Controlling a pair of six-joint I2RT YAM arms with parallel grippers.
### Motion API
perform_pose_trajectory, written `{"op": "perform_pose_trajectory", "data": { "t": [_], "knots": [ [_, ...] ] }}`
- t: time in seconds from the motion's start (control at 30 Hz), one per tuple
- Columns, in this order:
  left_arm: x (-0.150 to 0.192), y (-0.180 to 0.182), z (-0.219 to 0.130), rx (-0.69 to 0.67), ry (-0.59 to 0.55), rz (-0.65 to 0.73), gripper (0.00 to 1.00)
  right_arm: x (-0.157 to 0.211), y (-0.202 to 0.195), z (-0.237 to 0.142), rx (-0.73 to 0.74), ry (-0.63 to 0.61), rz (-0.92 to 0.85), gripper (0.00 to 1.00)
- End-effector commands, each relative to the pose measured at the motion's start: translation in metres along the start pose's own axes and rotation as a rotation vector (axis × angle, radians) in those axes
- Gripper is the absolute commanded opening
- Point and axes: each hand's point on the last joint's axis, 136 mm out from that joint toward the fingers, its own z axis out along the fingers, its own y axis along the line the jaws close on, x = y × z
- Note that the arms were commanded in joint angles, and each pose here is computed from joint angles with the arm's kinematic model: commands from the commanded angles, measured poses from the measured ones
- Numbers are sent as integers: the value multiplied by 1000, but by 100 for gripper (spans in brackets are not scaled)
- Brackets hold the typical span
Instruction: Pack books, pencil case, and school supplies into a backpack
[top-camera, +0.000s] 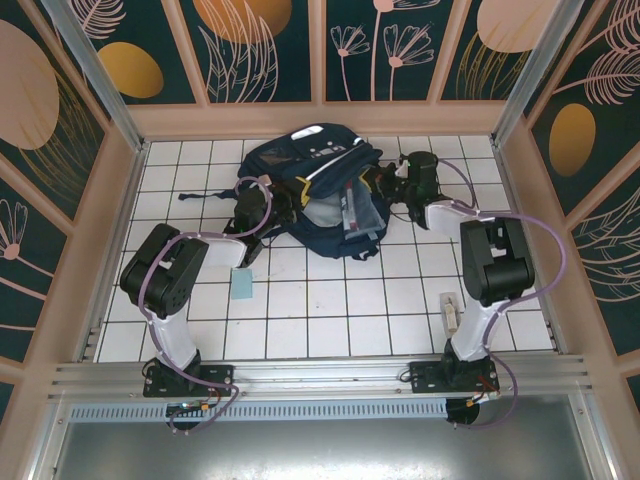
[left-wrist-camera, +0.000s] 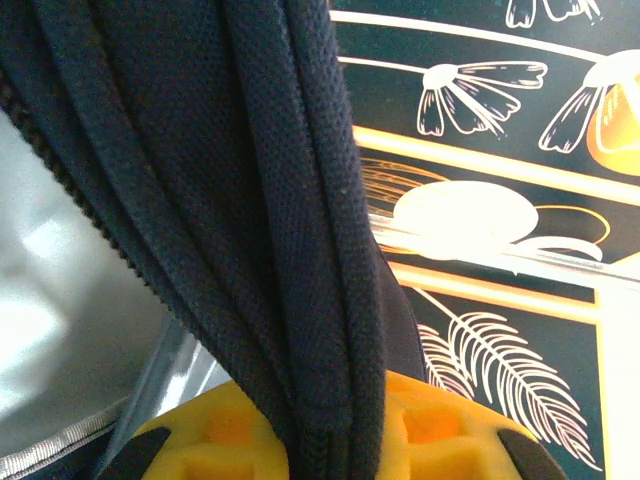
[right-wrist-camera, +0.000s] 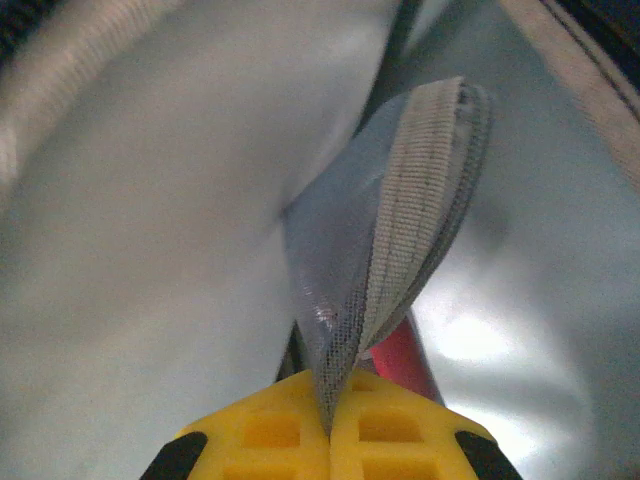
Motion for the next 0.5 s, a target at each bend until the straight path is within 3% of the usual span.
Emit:
{"op": "perform_pose_trajectory", "data": {
  "t": [0.0,0.2,0.47],
  "knots": [
    [51,-88,-3,235,183,145,0,-5,23,21,-185,-24,139,0],
    [54,-84,-4,218,190,147,0,1,33,51,-238,-49,214,0],
    [64,-89,-3,230,227,151,0,-20,28,58,-258,-229,272,0]
  ]
}}
